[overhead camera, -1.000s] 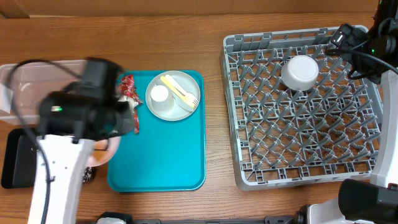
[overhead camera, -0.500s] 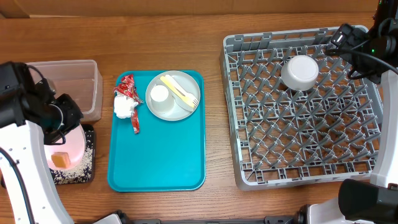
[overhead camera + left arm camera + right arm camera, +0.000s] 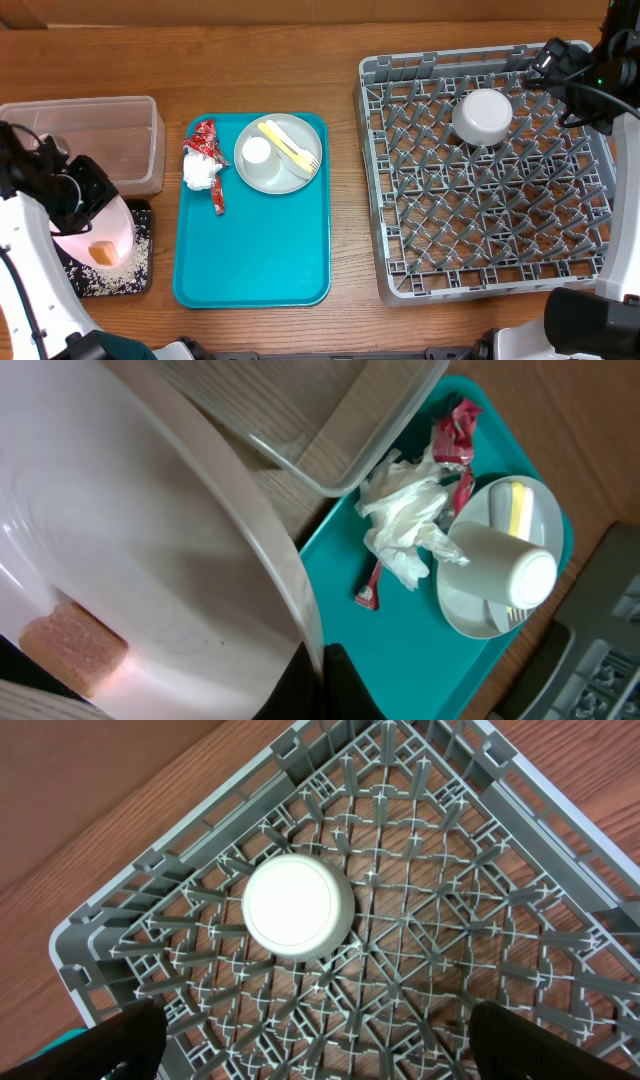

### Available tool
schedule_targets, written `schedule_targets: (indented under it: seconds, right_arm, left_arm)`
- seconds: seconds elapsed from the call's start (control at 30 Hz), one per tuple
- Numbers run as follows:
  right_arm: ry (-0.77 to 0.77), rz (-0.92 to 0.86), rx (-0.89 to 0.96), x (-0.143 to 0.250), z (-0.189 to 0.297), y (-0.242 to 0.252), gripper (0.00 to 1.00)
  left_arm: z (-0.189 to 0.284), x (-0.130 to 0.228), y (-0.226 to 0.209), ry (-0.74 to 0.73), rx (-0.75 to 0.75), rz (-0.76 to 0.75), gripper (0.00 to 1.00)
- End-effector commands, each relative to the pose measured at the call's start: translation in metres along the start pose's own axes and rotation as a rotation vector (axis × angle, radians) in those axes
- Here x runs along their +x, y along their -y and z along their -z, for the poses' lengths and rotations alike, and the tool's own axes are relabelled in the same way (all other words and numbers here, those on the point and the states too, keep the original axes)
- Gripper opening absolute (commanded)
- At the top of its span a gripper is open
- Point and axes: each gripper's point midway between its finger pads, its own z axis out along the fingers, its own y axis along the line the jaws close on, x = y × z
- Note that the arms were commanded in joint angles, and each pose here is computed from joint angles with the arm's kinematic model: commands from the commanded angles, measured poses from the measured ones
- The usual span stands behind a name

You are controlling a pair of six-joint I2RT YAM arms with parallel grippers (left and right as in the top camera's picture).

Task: Sort waste into correct bins and load items into the dishwasher rack
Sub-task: 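Tilt the plate over the black tray to drop the orange sponge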

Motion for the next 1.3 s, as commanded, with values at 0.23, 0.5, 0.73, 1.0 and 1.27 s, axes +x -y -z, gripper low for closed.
schedule_targets:
  seconds: [0.23,0.5,0.73,1.0,1.27]
  right_arm:
    - [0.01,-0.012,0.001,-0.002,0.002,0.001,1.0]
    - [0.01,-0.012,0.001,-0.002,0.002,0.001,1.0]
    - [0.01,-0.012,0.001,-0.002,0.002,0.001,1.0]
    - [0.01,-0.012,0.001,-0.002,0.002,0.001,1.0]
    - [0.01,-0.012,0.001,-0.002,0.002,0.001,1.0]
  left_arm:
    - [0.029,-0.014,-0.003,0.068,0.276,0.03,0.04]
    - [0.056,-0.022,-0.011,0.147,0.438,0.049,0.04]
    - [0.064,-0.026,-0.008,0.18,0.503,0.031,0.04]
    - [0.064,-0.025,-0.007,0.176,0.508,0.03,0.04]
    - [0.058,-0.021,-0.017,0.157,0.438,0.044,0.04]
